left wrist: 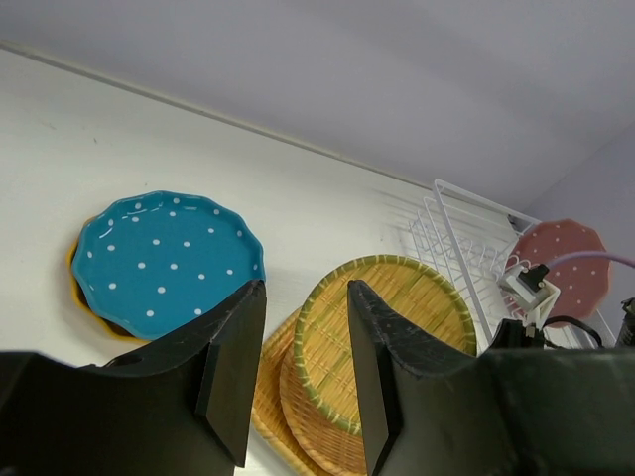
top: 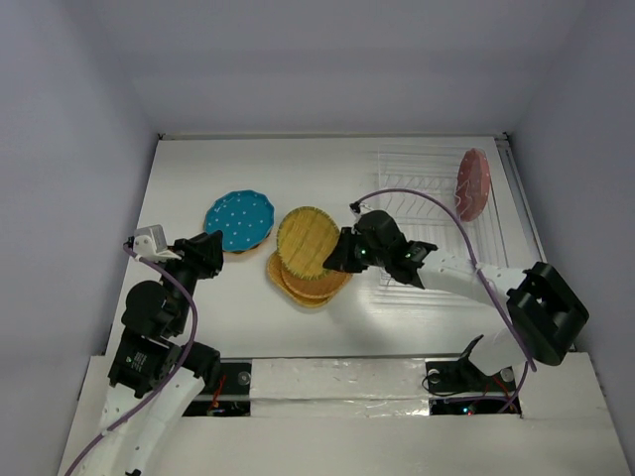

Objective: Unload the plates from the dish rack

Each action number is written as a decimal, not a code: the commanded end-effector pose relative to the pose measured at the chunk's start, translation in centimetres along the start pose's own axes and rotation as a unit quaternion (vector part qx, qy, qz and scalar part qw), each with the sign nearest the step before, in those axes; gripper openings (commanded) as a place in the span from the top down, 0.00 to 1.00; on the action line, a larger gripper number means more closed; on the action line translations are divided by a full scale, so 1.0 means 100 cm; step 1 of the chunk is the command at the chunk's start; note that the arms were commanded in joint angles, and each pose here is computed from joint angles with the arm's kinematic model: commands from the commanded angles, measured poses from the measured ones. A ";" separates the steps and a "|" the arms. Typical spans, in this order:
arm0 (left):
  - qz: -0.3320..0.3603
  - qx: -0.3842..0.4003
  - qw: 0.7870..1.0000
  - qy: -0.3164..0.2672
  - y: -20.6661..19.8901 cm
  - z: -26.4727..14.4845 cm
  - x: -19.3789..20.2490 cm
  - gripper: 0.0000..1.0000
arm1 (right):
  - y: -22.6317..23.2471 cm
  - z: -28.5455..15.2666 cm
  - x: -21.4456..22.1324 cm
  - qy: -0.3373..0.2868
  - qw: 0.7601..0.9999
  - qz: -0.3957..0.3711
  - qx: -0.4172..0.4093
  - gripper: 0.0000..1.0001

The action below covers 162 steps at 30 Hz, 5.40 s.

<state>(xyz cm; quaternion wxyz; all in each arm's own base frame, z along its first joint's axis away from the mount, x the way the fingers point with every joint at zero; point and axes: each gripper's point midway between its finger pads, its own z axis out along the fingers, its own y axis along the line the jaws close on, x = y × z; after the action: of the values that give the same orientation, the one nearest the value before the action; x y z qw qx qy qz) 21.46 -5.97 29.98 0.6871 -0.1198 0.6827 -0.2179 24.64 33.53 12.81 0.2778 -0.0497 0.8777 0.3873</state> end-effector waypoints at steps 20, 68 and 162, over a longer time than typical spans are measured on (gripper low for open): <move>0.001 0.008 1.000 -0.004 -0.004 0.004 -0.002 0.64 | -0.013 -0.020 0.026 0.012 0.997 -0.045 0.062 0.20; -0.004 0.037 0.998 -0.041 -0.012 -0.014 -0.020 0.74 | -0.312 -0.268 -0.241 -0.194 0.711 0.013 0.676 0.55; -0.001 0.014 1.000 -0.004 -0.007 -0.002 -0.004 0.27 | 0.072 0.020 -0.117 -0.168 0.974 -0.113 0.099 1.00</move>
<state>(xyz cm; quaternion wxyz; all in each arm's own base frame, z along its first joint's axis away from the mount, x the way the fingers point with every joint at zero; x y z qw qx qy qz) 21.37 -6.44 29.62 0.6805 -0.1112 0.6895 -0.2216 32.74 41.82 20.75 0.4093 -0.0606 0.8534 0.3170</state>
